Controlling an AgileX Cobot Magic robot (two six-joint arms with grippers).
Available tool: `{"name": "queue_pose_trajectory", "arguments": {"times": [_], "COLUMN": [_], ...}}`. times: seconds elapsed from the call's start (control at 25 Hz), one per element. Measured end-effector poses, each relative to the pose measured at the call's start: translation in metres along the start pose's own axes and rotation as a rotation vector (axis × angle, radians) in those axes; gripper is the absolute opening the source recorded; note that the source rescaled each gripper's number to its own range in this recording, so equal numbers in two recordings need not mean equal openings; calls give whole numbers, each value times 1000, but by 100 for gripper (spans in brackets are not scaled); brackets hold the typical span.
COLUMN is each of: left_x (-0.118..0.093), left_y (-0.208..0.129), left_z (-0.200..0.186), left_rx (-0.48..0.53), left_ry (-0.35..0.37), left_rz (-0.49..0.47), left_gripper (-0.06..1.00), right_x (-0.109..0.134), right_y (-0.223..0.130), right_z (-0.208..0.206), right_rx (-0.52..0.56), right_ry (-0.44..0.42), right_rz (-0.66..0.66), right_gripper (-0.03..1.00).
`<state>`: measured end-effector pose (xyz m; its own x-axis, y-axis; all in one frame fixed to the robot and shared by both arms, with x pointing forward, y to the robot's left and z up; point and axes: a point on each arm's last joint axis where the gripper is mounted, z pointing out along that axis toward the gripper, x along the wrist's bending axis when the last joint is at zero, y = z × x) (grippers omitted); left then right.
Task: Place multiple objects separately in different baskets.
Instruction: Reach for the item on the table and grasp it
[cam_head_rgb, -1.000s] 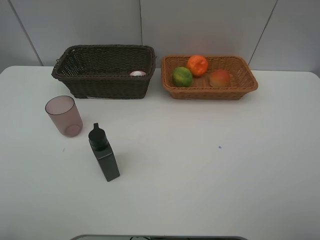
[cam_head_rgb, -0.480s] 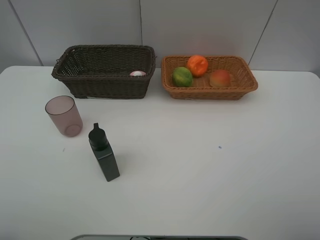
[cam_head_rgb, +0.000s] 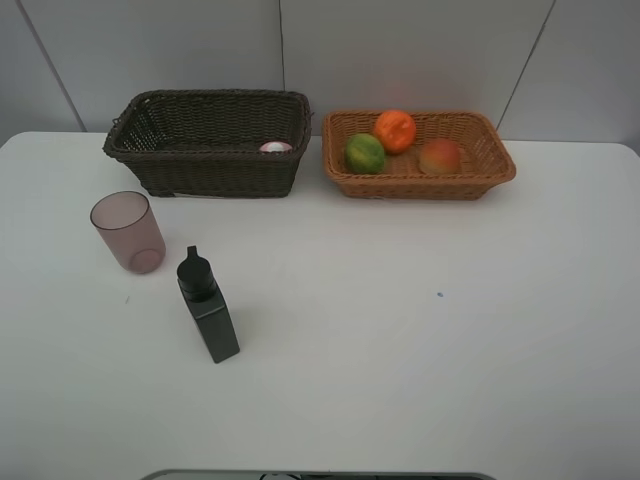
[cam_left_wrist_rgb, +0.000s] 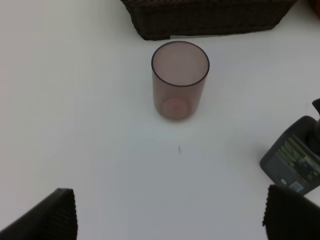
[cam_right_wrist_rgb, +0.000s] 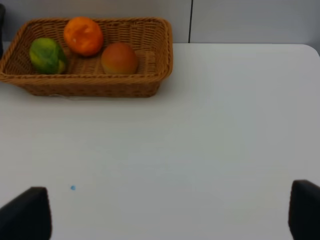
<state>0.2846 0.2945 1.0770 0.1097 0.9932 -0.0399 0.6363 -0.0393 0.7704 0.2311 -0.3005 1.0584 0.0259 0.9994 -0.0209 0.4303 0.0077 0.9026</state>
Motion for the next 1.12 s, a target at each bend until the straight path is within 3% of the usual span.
{"name": "queue_pose_trajectory", "arguments": {"times": [0.64, 0.96, 1.12], "left_x": [0, 4, 4], "left_y": [93, 108, 105], "left_z": [102, 179, 212], "left_rx": [462, 649, 670], "left_ry": [54, 118, 114], "left_rz": [-3, -19, -14], "left_gripper": [96, 96, 96], "right_x": [0, 0, 0], "right_y": [0, 0, 0], "right_z": [0, 0, 0], "right_rx": [0, 0, 0], "right_ry": [0, 0, 0], "right_rz": [0, 0, 0], "right_gripper": [100, 100, 100]}}
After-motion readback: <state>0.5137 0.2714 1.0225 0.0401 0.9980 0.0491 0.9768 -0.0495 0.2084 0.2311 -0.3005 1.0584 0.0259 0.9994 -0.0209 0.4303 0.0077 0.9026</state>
